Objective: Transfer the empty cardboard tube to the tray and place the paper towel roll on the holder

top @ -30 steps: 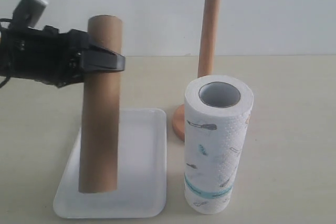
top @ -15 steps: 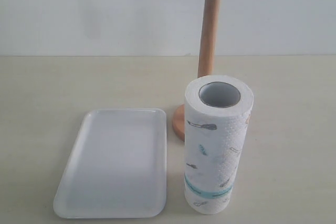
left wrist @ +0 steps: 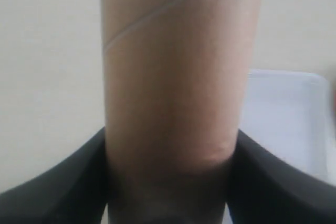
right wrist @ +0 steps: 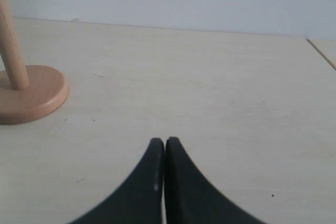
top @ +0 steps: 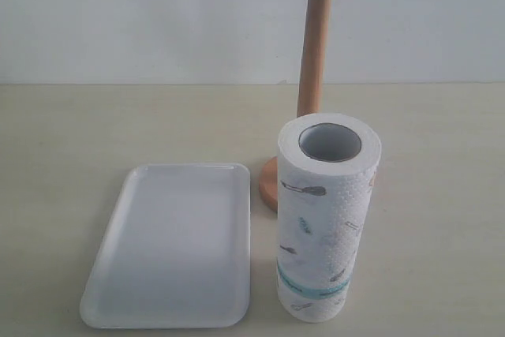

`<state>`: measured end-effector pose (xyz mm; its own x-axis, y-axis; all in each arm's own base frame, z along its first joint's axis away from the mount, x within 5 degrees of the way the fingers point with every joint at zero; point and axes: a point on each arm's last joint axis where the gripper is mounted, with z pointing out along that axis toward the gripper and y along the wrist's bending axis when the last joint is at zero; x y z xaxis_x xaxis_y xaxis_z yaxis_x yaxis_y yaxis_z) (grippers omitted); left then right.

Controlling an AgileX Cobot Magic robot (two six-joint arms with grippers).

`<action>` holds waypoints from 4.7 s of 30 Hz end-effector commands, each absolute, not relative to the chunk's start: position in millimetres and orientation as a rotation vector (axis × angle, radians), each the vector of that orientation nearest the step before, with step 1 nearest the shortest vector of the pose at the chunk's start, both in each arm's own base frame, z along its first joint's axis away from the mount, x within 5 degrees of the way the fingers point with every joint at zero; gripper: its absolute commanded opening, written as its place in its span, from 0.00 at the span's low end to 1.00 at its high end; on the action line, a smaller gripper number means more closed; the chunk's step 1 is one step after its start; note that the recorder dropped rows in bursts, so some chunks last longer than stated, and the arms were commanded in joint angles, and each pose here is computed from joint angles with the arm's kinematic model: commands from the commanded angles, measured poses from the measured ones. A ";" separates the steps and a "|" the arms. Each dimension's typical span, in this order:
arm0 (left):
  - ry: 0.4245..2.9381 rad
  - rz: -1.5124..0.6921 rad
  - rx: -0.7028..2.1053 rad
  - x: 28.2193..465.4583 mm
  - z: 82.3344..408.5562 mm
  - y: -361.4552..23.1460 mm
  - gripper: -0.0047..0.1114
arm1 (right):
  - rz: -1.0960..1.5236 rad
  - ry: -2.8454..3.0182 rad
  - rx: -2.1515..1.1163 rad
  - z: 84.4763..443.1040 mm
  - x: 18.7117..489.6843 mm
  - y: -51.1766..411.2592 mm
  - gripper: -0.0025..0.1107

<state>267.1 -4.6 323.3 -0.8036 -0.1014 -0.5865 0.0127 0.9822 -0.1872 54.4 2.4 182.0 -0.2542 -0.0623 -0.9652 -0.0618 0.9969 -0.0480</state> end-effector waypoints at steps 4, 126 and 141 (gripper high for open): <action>2.539 -0.588 0.109 288.1 340.0 -55.6 0.08 | -0.010 1.825 -0.087 182.6 54.4 1.8 0.02; 1.778 -0.307 0.176 105.9 328.8 -33.4 0.08 | -0.010 1.824 -0.087 182.7 54.5 1.8 0.02; 1.661 -0.325 0.159 65.2 292.8 -21.6 0.08 | -0.010 1.824 -0.087 182.7 54.5 1.8 0.02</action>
<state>68.8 -22.7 291.8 -0.1421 -0.0661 -0.9876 0.2927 0.9503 -0.1057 54.4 2.4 182.0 -0.2542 -0.0623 -0.9652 -0.0618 0.9969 -0.0480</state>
